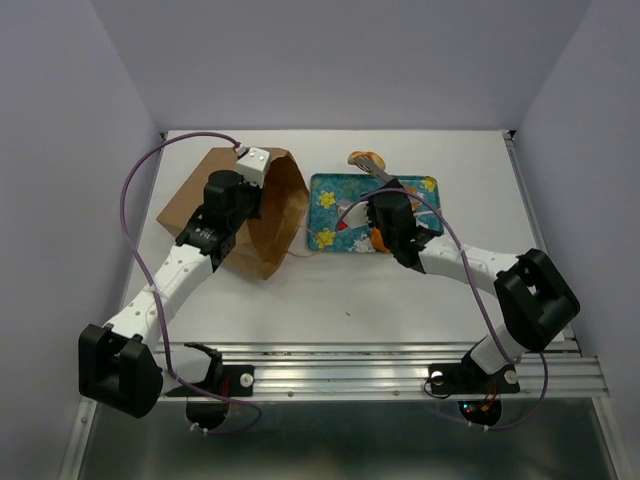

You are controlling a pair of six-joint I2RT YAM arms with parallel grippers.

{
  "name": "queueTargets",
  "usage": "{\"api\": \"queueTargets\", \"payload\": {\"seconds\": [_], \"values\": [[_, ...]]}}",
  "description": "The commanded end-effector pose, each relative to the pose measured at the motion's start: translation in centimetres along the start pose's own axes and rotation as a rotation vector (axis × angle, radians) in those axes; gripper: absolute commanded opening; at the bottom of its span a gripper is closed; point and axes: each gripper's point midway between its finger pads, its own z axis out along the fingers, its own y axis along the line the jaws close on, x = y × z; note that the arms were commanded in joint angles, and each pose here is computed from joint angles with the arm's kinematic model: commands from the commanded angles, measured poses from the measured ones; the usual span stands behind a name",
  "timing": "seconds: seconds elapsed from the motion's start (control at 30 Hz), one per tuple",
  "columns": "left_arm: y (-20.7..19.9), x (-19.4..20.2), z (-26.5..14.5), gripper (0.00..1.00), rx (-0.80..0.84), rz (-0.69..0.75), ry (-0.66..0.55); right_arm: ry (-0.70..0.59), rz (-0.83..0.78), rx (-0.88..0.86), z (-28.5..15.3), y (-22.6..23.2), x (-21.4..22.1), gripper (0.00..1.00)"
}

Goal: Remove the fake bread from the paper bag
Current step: Place the fake bread in the container.

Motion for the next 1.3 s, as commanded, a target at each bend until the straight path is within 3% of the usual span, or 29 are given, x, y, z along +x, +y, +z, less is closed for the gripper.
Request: {"api": "queueTargets", "payload": {"seconds": [0.0, 0.67, 0.87, 1.1, 1.27], "values": [[0.5, -1.8, -0.8, 0.00, -0.031, -0.016, -0.063, 0.002, -0.046, 0.078, 0.0, -1.3, -0.2, 0.16], [0.7, -0.8, -0.6, 0.00, -0.059, -0.001, -0.042, -0.056, -0.118, 0.016, -0.9, 4.1, -3.8, 0.22], [0.7, -0.4, -0.4, 0.00, -0.061, 0.009, -0.032, -0.083, -0.080, -0.049, -1.6, 5.1, -4.4, 0.42], [0.8, 0.0, 0.0, 0.00, -0.069, 0.012, -0.015, -0.095, -0.069, -0.082, -2.4, 5.7, -4.7, 0.53], [0.7, 0.2, 0.0, 0.00, -0.067, 0.008, -0.010, -0.105, -0.056, -0.098, -2.8, 5.8, -5.0, 0.54]]}}
